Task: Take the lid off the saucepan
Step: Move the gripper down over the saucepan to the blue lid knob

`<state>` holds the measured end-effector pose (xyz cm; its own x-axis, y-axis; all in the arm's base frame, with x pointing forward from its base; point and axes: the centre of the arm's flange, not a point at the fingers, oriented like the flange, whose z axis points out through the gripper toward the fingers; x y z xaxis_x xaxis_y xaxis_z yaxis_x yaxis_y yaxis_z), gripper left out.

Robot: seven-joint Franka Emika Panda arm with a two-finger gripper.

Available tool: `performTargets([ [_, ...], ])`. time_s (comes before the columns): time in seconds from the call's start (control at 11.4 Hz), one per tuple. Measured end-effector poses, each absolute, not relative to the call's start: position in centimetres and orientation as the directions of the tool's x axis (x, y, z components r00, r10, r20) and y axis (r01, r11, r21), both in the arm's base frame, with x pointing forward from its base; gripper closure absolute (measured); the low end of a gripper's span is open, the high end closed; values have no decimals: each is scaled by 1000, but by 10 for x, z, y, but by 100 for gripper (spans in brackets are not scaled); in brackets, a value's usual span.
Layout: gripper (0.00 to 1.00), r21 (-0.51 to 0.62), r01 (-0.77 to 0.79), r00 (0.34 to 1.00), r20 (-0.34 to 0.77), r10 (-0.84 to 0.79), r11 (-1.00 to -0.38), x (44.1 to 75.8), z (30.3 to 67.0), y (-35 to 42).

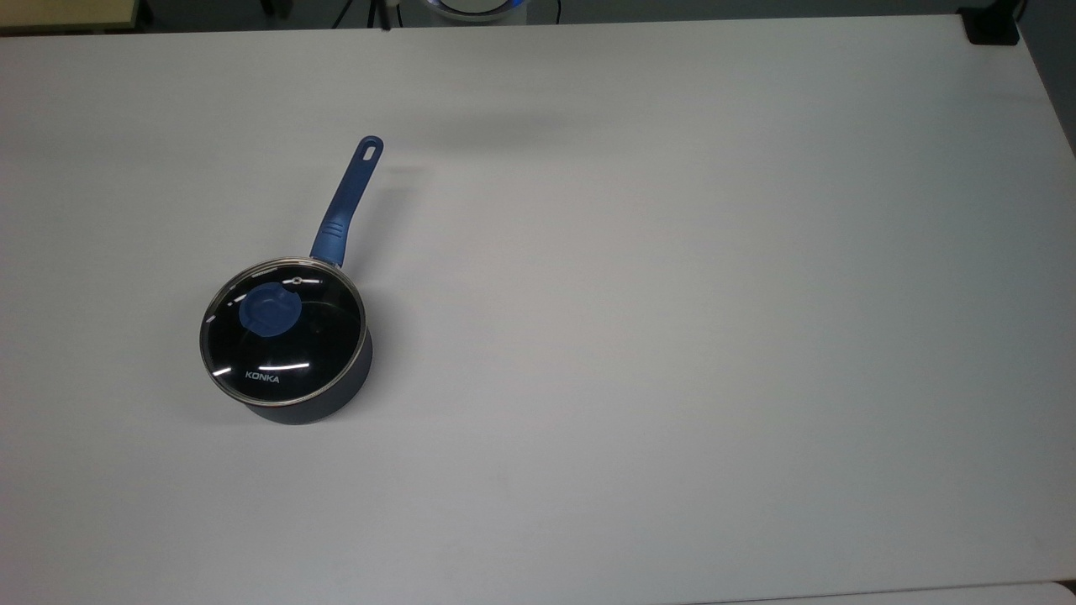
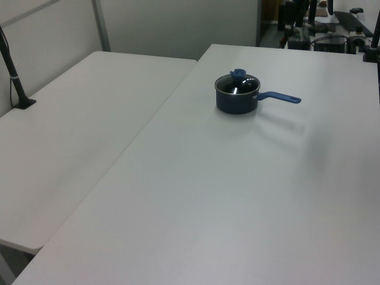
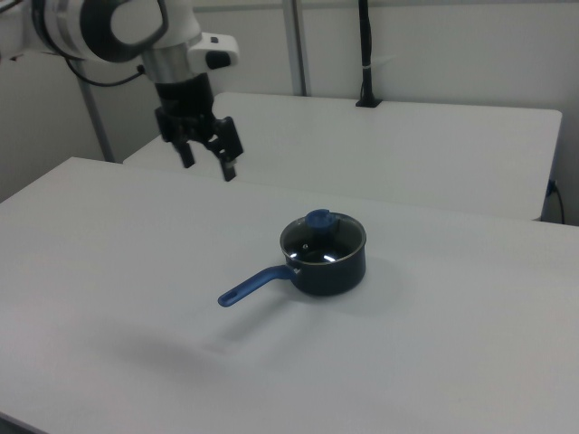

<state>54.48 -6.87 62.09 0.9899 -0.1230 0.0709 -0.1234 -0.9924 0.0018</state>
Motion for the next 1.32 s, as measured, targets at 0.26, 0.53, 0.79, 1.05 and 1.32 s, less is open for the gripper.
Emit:
performTargets([
  [0.26, 0, 5, -218, 948, 237, -211, -976, 591, 594, -98],
  [0.53, 0, -3, -341, 896, 302, -326, -940, 644, 515, -114],
  [0.79, 0, -34, -463, 825, 349, -445, -886, 675, 454, -115],
  [1.05, 0, 4, -482, 821, 353, -449, -876, 682, 431, -116],
  [1.32, 0, 33, -476, 832, 340, -438, -879, 684, 416, -116],
])
